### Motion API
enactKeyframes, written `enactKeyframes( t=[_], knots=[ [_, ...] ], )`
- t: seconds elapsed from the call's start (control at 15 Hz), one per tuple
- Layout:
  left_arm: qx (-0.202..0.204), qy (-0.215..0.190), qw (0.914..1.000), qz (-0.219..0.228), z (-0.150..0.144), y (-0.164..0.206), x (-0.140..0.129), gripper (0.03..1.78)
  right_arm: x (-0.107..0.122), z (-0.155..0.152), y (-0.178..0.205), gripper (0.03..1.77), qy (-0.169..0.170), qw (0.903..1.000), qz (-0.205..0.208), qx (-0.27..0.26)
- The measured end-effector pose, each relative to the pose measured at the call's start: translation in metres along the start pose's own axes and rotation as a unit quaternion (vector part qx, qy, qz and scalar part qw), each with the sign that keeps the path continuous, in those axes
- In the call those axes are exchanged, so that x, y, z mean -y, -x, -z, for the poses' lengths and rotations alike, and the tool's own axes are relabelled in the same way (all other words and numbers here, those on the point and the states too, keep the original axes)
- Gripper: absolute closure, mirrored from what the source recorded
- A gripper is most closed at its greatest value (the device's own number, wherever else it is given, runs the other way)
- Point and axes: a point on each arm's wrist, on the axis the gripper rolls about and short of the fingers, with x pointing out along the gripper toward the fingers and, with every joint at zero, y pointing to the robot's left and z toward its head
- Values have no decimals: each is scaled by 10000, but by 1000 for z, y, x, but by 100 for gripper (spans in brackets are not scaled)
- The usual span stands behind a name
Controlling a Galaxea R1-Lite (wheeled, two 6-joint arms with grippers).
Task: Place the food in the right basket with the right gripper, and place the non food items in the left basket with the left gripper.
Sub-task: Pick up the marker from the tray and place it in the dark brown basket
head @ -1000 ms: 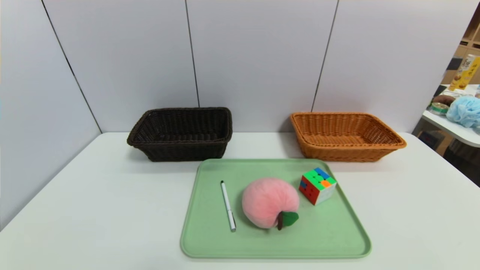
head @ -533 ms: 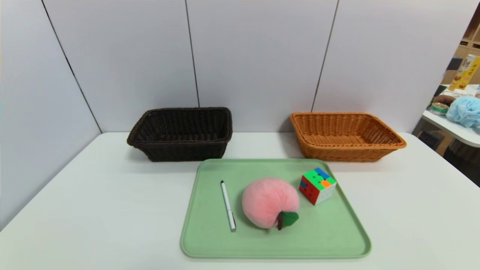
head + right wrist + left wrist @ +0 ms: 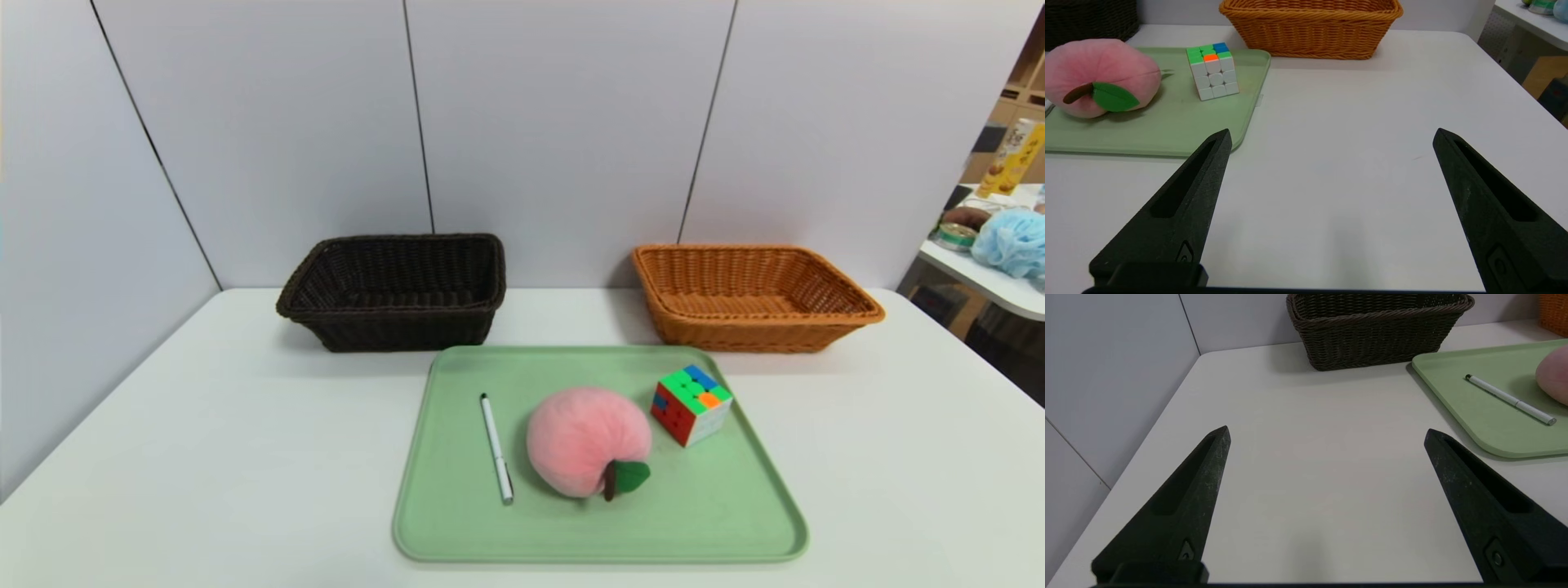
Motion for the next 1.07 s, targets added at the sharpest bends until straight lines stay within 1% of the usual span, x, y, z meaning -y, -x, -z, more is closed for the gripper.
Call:
enactKeyframes(
  t=[0.2, 0.33, 0.6, 0.73, 0.87, 1.07],
  knots=[
    [-86, 6, 10000, 2, -24, -6, -2, 12, 0, -15, 3, 10, -20, 9999, -107, -57],
    [-313, 13, 9995, -3, -40, -15, -3, 12, 0, -29, 1, 10, -29, 9996, -148, -223],
    [-897, 118, 9959, 63, -69, -41, -6, 12, 2, -67, -13, 10, -45, 9960, -297, -838],
    [-1201, 160, 9926, 80, -80, -60, -7, 12, 2, -84, -24, 10, -54, 9910, -342, -1290],
    [-1561, 187, 9875, 91, -89, -84, -9, 12, 2, -97, -40, 10, -70, 9841, -360, -1736],
    [-2156, 224, 9761, 124, -93, -123, -11, 12, 2, -114, -70, 10, -117, 9694, -360, -2424]
  ],
)
